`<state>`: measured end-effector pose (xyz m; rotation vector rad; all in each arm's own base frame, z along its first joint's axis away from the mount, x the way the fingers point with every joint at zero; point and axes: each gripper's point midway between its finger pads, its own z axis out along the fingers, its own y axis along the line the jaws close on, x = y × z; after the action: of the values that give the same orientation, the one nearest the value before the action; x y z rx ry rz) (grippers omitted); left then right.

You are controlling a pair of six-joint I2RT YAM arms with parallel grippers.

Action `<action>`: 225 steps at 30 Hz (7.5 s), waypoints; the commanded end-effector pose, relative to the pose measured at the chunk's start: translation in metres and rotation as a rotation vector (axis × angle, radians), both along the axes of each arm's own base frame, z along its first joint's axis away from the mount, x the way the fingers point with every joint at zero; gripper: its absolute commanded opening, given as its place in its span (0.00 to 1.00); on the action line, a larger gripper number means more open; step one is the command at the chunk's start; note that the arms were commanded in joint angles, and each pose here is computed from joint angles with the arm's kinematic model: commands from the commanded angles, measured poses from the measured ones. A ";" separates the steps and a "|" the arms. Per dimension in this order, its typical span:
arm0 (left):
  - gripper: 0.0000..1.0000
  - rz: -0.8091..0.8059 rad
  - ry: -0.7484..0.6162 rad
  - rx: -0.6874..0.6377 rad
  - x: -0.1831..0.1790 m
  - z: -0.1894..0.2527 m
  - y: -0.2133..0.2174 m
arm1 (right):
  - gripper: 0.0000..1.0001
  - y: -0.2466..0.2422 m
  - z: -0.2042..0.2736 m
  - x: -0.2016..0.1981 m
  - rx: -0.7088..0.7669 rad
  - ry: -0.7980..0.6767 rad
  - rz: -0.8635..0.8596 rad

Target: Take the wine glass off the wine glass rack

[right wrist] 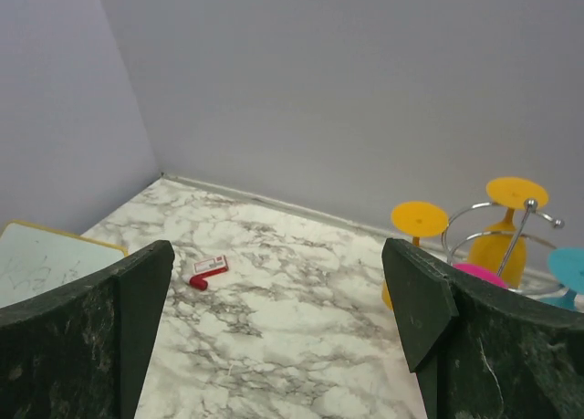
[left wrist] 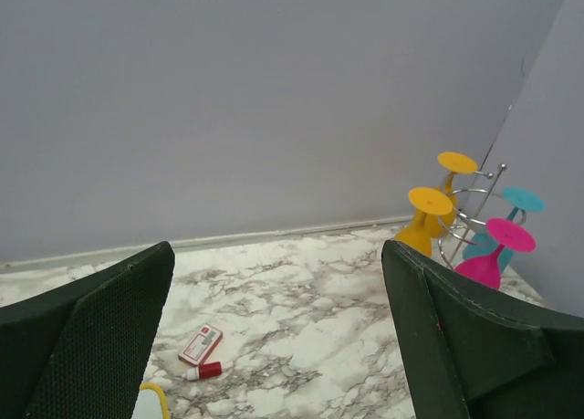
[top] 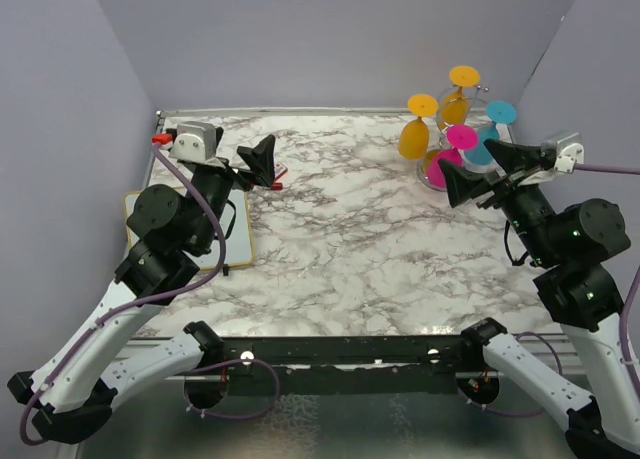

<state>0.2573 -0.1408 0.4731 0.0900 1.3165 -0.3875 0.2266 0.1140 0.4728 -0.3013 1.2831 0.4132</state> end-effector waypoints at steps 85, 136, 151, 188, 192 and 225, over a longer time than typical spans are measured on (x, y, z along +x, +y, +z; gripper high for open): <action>0.99 -0.299 0.351 0.254 0.066 -0.156 -0.084 | 0.57 -0.109 -0.218 0.183 1.075 0.768 0.009; 0.99 -0.331 0.370 0.266 0.065 -0.165 -0.093 | 0.20 -0.109 -0.215 0.192 1.137 0.742 -0.007; 0.99 -0.333 0.373 0.270 0.064 -0.167 -0.094 | 0.06 -0.108 -0.210 0.191 1.173 0.754 0.004; 0.99 -0.354 0.343 0.265 0.054 -0.156 -0.098 | 0.01 -0.119 -0.196 0.150 1.275 0.822 -0.239; 0.99 -0.354 0.342 0.264 0.054 -0.155 -0.098 | 0.01 -0.118 -0.195 0.142 1.163 0.836 -0.281; 0.99 0.021 0.338 -0.029 -0.007 -0.092 0.021 | 0.01 0.192 -0.221 0.044 -0.300 0.525 0.493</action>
<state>0.2768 -0.1457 0.3617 0.1185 1.6670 -0.3765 0.2318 0.3091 0.2047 -0.7481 2.0639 0.9840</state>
